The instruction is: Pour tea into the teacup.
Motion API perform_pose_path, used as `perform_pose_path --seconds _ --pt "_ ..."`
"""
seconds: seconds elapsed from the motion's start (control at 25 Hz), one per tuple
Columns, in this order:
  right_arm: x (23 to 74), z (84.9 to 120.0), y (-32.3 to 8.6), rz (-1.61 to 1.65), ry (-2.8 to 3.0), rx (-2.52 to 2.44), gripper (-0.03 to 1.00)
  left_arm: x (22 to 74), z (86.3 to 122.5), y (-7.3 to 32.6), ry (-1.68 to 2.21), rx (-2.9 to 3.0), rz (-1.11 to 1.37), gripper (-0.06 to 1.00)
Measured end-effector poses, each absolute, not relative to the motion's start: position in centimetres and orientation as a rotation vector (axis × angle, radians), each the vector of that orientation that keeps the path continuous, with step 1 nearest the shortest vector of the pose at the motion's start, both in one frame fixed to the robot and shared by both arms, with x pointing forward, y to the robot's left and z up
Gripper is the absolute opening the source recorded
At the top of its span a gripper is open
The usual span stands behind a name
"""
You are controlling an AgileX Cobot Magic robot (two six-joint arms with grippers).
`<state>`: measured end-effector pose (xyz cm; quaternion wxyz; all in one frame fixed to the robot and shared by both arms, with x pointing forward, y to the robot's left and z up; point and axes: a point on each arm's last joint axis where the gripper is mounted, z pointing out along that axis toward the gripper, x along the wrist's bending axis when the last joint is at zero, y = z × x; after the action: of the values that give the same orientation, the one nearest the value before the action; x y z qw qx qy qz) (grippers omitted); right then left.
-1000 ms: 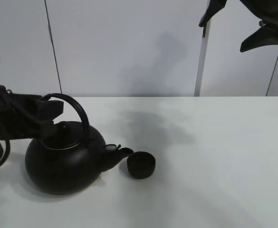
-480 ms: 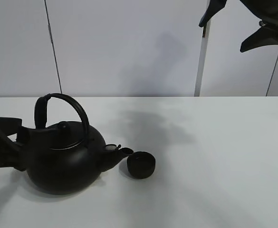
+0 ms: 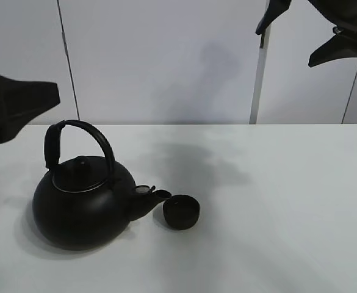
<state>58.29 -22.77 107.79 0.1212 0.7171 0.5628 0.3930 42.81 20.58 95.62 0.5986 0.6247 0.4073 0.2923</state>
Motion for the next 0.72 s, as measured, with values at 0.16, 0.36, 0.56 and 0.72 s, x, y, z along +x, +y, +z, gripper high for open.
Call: perform_pose_path --seconds 0.16,0.36,0.56,0.72 --pt "58.3 107.8 -22.8 1.147 1.643 2.094 0.61 42.5 97.7 20.5 1.053 1.461 0.561 0.69" --pt "58.3 107.8 -22.8 1.147 1.643 2.094 0.61 44.1 103.0 20.2 1.155 1.609 0.565 0.69" --pt "58.3 107.8 -22.8 1.147 1.643 2.094 0.61 45.2 107.9 20.4 1.278 1.548 0.652 0.69" --pt "58.3 107.8 -22.8 1.147 1.643 2.094 0.61 44.7 109.4 18.7 1.206 1.574 0.639 0.69"
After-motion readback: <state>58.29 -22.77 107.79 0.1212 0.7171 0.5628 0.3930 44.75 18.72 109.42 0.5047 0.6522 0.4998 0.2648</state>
